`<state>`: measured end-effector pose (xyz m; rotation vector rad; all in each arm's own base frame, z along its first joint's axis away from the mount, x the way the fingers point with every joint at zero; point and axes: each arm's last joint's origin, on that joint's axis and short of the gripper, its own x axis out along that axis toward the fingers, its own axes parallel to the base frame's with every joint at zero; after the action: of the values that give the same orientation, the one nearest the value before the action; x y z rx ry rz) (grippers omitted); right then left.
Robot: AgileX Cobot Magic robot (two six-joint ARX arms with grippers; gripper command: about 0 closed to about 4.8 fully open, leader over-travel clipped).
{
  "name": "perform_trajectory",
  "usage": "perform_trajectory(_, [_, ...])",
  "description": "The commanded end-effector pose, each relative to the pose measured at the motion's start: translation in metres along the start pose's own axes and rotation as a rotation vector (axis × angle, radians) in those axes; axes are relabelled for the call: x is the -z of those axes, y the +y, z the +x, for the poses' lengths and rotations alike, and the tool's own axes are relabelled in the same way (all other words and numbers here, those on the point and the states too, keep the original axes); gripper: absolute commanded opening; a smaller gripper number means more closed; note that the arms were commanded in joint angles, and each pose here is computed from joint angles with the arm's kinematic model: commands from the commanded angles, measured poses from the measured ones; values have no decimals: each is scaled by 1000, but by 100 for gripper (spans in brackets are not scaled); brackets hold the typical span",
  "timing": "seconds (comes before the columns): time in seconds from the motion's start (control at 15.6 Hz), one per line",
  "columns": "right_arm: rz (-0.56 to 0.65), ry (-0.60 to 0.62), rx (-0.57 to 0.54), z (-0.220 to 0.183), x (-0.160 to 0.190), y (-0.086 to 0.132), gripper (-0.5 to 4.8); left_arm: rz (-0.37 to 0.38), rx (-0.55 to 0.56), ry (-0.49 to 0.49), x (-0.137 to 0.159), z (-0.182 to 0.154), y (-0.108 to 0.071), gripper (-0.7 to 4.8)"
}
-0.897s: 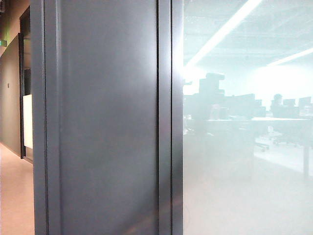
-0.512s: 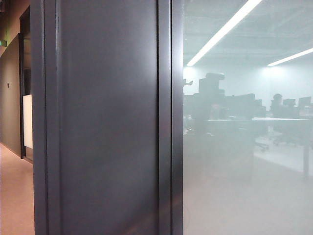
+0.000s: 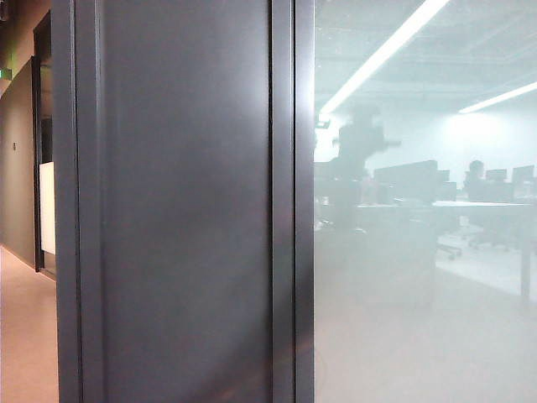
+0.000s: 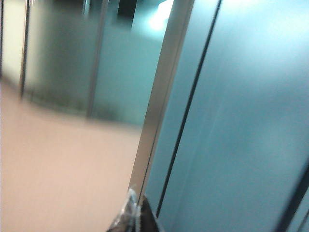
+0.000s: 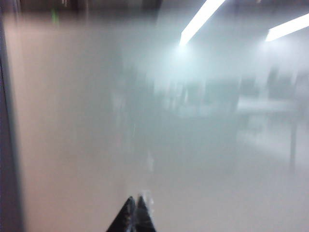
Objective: Raise the arm to find the leftmost switch on the wall and turn on the lights.
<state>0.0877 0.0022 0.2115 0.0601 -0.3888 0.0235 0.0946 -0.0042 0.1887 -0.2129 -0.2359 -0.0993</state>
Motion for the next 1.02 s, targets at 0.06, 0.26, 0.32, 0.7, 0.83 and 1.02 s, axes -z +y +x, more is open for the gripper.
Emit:
perform_trajectory(0.06, [7,-130,57,0,-36,0,-1,8,56,-246,-29,-3,-6,-6])
perform_trajectory(0.26, [19,-280,78,8,-108,3,-1,-58,105,-434,-95,-14,-21,-6])
perform_trajectory(0.32, [20,-316,69,17,-135,5,-1,-42,91,-488,-121,-16,-26,-6])
perform_trajectory(0.7, [-2,-338,-123,117,-266,19,-1,-4,187,-574,-261,36,-57,-5])
perform_trajectory(0.83, [-13,-298,-198,148,-292,23,-1,17,255,-561,-293,72,-64,-6])
perform_trajectory(1.02, [153,-200,-479,193,-306,32,-1,-17,387,-478,-312,122,-70,-6])
